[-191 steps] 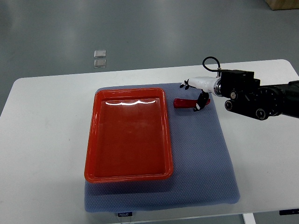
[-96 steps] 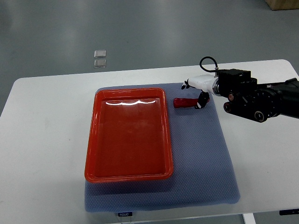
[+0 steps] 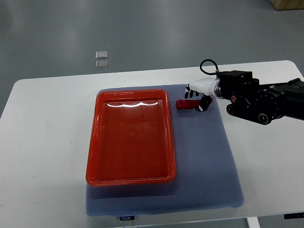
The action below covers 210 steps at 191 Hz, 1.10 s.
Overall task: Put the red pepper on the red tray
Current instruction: 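Close the right hand's fingers around the red pepper, then lift the pepper and carry it over the red tray with the right hand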
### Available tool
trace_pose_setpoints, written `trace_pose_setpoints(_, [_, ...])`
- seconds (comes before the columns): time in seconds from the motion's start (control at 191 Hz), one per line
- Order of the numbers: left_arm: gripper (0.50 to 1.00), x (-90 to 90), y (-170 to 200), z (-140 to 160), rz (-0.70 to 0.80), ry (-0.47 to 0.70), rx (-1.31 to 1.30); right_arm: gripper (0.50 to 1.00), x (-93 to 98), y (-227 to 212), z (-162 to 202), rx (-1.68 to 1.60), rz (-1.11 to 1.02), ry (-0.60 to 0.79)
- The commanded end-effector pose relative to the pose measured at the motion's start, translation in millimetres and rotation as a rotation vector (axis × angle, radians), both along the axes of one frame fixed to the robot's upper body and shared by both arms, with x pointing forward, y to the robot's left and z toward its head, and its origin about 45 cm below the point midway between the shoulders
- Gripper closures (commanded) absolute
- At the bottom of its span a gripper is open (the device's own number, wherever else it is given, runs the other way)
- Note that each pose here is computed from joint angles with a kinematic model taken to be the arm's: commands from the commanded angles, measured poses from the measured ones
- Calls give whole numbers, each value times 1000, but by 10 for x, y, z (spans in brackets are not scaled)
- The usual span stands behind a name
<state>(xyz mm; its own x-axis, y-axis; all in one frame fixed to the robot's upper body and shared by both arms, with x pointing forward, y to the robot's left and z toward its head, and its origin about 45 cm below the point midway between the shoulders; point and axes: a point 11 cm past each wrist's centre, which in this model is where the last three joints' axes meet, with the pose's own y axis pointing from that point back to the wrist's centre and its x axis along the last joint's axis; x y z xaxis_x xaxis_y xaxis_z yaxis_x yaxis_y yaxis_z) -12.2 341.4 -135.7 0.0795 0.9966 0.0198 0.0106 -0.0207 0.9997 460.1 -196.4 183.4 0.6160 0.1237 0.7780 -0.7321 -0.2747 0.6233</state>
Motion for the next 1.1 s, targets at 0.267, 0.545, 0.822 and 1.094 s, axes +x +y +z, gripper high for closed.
trace_pose_setpoints(0.267, [500, 1, -1, 0, 0, -1, -1, 969, 10, -38, 19, -3, -4, 5])
trace_pose_setpoints(0.545, [500, 0, 1, 0, 0, 0, 1, 987, 104, -52, 192, 13, -13, -28])
trace_pose_setpoints(0.822, [500, 1, -1, 0, 0, -1, -1, 985, 242, 105, 560, 41, 31, -93])
trace_pose_setpoints(1.094, [500, 2, 1, 0, 0, -1, 0, 977, 165, 822, 722, 104, 169, -110])
